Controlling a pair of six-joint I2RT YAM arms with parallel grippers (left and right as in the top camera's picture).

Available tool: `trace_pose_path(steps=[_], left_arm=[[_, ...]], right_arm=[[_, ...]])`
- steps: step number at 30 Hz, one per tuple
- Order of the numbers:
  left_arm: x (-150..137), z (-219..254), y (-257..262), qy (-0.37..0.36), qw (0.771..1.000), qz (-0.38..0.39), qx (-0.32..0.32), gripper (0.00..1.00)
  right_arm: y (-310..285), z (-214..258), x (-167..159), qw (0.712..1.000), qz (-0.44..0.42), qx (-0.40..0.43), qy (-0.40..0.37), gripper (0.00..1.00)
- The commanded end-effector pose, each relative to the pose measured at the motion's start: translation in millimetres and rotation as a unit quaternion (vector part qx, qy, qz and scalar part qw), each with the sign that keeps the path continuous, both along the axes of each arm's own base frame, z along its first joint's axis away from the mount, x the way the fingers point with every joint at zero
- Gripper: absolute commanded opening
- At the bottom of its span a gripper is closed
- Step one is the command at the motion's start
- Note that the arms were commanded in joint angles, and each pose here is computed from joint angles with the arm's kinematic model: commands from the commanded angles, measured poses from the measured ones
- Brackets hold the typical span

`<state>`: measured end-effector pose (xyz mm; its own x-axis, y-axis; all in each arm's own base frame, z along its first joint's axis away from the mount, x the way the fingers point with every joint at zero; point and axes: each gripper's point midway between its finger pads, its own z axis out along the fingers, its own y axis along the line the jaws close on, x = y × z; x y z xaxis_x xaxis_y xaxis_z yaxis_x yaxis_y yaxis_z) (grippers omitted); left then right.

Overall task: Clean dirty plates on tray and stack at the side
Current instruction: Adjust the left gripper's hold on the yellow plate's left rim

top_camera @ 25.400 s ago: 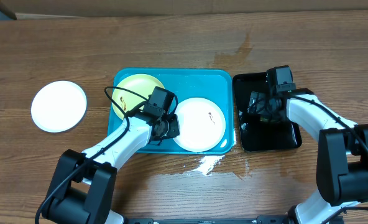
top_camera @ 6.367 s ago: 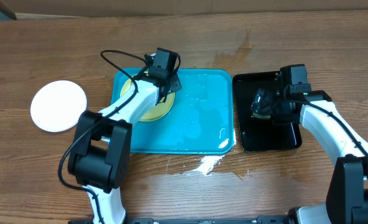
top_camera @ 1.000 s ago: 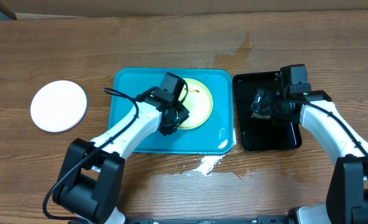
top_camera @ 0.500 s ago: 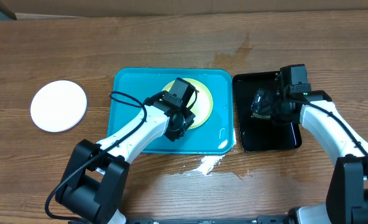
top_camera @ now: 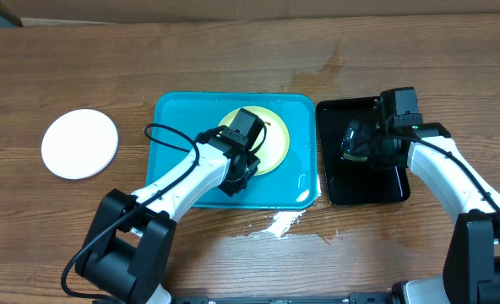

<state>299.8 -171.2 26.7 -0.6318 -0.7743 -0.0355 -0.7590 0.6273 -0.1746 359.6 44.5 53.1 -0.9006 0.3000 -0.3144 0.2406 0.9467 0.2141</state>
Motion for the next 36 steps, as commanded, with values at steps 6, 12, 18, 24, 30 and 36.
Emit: trace_pose_path(steps=[6,12,18,24,30,36], left_arm=[[2.4,-11.0,10.9,-0.015,0.999,0.016,0.029,0.25],[2.4,-13.5,14.8,-0.019,0.999,0.018,0.038,0.23],[3.5,-13.4,18.1,-0.023,0.998,0.013,0.049,0.12],[9.8,-11.5,30.1,-0.041,0.993,-0.050,0.094,0.04],[16.5,-8.8,38.7,-0.055,0.977,-0.149,0.141,0.06],[34.8,-0.7,54.3,-0.082,0.944,-0.238,0.214,0.15]], right_arm=[[0.3,-1.6,-0.6,1.000,0.002,-0.002,0.000,1.00],[0.3,-1.6,-0.6,1.000,0.002,-0.001,0.000,1.00],[0.3,-1.6,-0.6,1.000,0.002,-0.002,0.000,1.00],[0.3,-1.6,-0.6,1.000,0.002,-0.002,0.000,1.00],[0.3,-1.6,-0.6,1.000,0.002,-0.002,0.000,1.00],[0.3,-1.6,-0.6,1.000,0.002,-0.002,0.000,1.00]])
